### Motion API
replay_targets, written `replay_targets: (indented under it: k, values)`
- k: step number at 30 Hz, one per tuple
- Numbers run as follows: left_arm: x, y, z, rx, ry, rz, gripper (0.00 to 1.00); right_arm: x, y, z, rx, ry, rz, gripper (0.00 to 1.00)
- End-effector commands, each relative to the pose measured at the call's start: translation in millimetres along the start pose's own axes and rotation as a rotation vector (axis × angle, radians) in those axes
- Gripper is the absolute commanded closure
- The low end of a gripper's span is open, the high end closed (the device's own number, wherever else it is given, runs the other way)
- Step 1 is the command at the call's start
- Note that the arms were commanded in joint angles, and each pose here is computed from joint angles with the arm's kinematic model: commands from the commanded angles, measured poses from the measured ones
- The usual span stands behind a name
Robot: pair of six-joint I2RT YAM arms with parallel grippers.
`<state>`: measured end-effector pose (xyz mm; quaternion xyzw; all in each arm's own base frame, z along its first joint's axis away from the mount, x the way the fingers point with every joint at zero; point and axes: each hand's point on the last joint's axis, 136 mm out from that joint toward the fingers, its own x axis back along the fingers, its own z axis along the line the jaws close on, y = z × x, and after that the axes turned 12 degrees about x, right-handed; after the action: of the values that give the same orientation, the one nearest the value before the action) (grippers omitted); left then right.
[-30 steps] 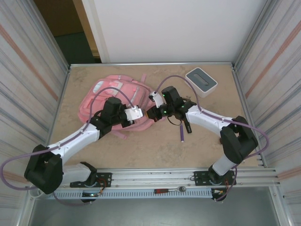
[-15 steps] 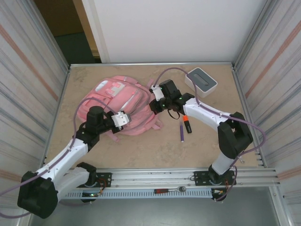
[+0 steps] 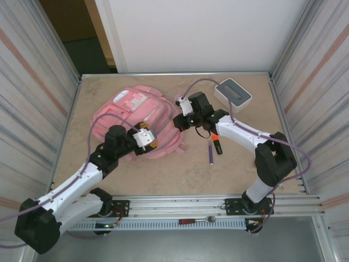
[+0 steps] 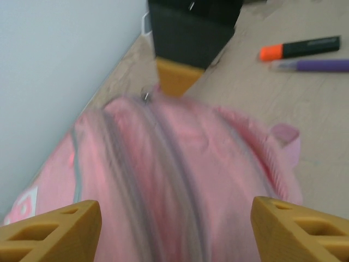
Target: Pack the student bag
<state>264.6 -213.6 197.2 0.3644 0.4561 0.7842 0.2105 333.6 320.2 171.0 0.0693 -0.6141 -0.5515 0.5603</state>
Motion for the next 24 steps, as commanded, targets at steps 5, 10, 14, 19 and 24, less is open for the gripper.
replay_targets:
  k: [5,10,14,19,24]
  values:
    - [-36,5,6,-0.049,0.041,0.115,0.31,33,39,42,0.039,0.111,-0.163,1.0]
    - [-46,-2,14,-0.07,0.078,0.144,0.49,36,32,49,0.038,0.13,-0.159,1.0]
    - [-42,-8,18,-0.068,0.071,0.146,0.67,35,24,41,0.033,0.113,-0.144,1.0]
    - [-26,-13,24,-0.037,0.054,0.104,0.96,33,14,21,0.031,0.044,-0.112,1.0]
    - [0,-4,13,-0.028,-0.018,-0.035,0.99,25,4,-13,0.026,-0.121,-0.027,1.0]
